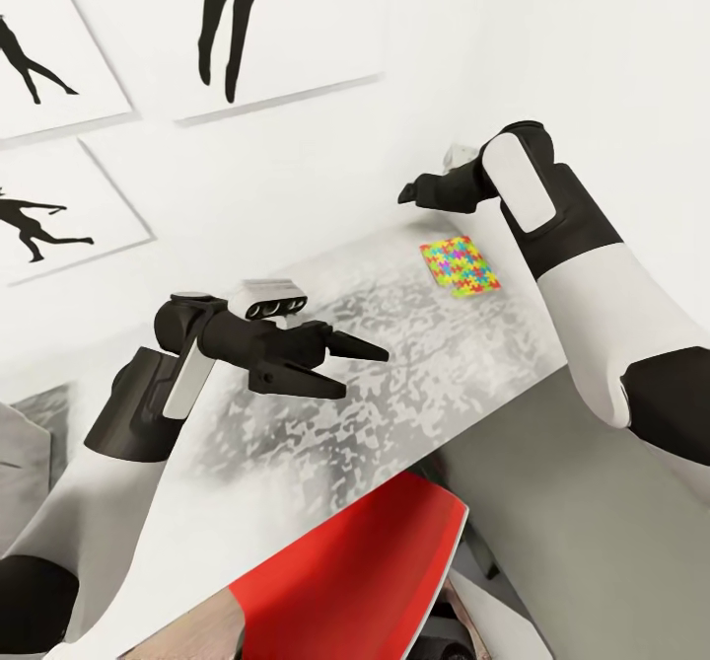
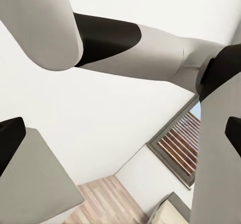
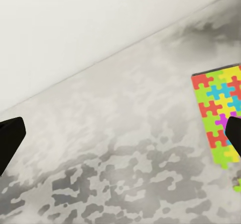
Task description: Put all the toys in the child's room - the three board games (two on the bed and one on the table), the two jigsaw puzzles on the table, and the tennis ball on the table - inside the toy box on the table in the child's room.
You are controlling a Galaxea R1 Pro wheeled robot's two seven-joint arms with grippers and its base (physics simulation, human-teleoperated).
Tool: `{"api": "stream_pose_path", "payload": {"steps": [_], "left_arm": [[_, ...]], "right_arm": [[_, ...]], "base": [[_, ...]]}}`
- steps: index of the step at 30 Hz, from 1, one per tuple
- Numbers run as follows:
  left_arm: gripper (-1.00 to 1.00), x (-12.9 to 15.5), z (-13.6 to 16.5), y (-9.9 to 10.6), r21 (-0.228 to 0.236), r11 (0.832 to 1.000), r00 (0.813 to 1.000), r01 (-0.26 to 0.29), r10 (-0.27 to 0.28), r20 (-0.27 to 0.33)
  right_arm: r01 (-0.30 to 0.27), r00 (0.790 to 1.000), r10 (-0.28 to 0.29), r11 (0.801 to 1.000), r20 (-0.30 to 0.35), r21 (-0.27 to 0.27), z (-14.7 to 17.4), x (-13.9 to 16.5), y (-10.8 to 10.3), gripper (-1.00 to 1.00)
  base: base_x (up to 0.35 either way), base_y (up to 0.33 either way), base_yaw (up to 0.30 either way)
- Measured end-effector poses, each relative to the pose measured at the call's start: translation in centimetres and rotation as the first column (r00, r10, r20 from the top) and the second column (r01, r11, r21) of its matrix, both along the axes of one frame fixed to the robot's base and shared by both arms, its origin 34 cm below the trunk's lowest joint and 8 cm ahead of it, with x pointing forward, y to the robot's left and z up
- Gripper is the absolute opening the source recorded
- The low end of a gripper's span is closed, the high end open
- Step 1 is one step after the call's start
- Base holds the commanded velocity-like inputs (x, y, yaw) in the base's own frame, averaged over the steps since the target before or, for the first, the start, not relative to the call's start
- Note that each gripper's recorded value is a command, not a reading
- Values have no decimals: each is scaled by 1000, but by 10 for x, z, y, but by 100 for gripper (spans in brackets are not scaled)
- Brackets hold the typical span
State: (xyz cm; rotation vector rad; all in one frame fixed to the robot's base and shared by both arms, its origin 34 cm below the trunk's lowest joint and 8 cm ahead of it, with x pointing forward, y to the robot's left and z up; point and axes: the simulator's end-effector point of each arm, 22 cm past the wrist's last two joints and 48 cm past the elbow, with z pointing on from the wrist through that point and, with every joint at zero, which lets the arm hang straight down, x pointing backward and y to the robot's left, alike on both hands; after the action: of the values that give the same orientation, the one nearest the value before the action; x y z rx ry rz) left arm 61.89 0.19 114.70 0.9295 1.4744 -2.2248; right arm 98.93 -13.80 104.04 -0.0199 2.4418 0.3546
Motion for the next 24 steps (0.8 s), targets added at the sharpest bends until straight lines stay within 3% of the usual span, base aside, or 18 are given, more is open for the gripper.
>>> {"api": "stream_pose_path", "payload": {"steps": [15,19,24], "left_arm": [[100,6,-11,2,-7,1000,1000,-9,9,-25],[100,7,-14,3,-8,1000,999,-11,11,-31],[100,9,-18,3,-7,1000,999,-13,13,-40]], "right_arm": [[2,1000,-2,1000,-4,-2,-10,6,-1,100],[6,1000,-6,1000,18,-29,-2,14,-6,100],[26,998,-20,993,54,-115,3,24,-19,100]], "base": [[0,0,0],[0,0,0],[0,0,0]]}}
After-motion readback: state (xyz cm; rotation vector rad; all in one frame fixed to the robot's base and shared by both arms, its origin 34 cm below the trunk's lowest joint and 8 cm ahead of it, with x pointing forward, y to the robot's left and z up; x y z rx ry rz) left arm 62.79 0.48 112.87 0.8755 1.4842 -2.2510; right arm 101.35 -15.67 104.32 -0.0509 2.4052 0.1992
